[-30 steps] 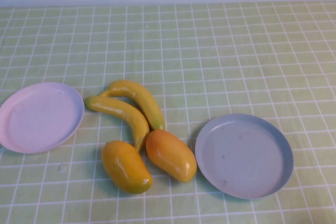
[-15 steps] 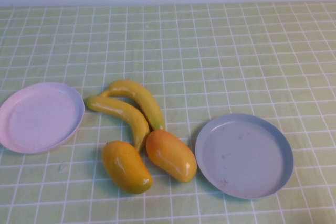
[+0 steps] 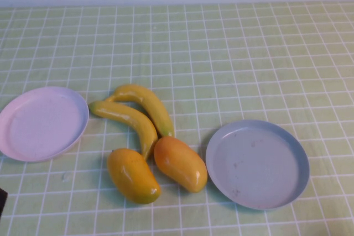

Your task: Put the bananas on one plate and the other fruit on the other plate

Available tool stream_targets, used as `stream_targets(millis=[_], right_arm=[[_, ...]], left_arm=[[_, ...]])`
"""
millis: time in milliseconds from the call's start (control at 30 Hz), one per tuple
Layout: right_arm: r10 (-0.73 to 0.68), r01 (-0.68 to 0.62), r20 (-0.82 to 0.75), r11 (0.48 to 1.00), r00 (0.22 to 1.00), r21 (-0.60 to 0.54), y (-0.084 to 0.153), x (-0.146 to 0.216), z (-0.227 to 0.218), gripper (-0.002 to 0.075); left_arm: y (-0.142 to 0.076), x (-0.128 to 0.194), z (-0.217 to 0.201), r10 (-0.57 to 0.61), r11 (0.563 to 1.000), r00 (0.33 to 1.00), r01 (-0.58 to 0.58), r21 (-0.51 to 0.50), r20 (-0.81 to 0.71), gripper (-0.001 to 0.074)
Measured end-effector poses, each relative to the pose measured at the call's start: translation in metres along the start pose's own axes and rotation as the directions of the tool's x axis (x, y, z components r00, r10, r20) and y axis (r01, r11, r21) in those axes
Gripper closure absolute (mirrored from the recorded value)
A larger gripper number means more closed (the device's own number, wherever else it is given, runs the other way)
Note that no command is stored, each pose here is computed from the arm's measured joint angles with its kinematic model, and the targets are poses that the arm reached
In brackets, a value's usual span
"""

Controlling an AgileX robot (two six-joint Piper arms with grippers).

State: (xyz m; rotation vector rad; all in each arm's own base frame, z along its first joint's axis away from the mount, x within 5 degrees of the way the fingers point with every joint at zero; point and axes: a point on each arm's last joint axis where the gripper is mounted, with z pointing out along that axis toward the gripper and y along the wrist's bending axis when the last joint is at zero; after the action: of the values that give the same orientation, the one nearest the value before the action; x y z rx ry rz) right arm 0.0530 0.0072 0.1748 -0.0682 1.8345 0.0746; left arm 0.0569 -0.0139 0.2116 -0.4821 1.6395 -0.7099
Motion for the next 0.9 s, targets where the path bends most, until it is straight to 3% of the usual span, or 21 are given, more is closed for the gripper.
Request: stream_targets(millis=[167, 400, 667, 900], right_arm=[[0.000, 0.000, 0.000, 1.000, 1.000, 0.000, 0.000, 0.000, 0.000, 0.0741], [0.000, 0.000, 0.000, 1.000, 1.000, 0.000, 0.000, 0.000, 0.000, 0.0741], [0.000, 0.000, 0.000, 1.000, 1.000, 0.000, 0.000, 0.000, 0.000, 0.0741], [0.000, 0.000, 0.000, 1.000, 1.000, 0.000, 0.000, 0.000, 0.000, 0.0741]], left_arm=[[-0.024, -0.011, 0.011, 0.032, 0.995, 0.956, -0.059, -0.081, -0.293, 0.0735], [-0.059, -0.041, 0.051, 0.158, 0.968, 0.793, -0.241, -0.065, -0.589, 0.0735], [-0.078, -0.057, 0.117, 0.245, 0.944, 0.626, -0.329, 0.035, -0.740, 0.0735], [-0.103, -0.024, 0.162, 0.262, 0.933, 0.449, -0.344, 0.105, -0.854, 0.0735]])
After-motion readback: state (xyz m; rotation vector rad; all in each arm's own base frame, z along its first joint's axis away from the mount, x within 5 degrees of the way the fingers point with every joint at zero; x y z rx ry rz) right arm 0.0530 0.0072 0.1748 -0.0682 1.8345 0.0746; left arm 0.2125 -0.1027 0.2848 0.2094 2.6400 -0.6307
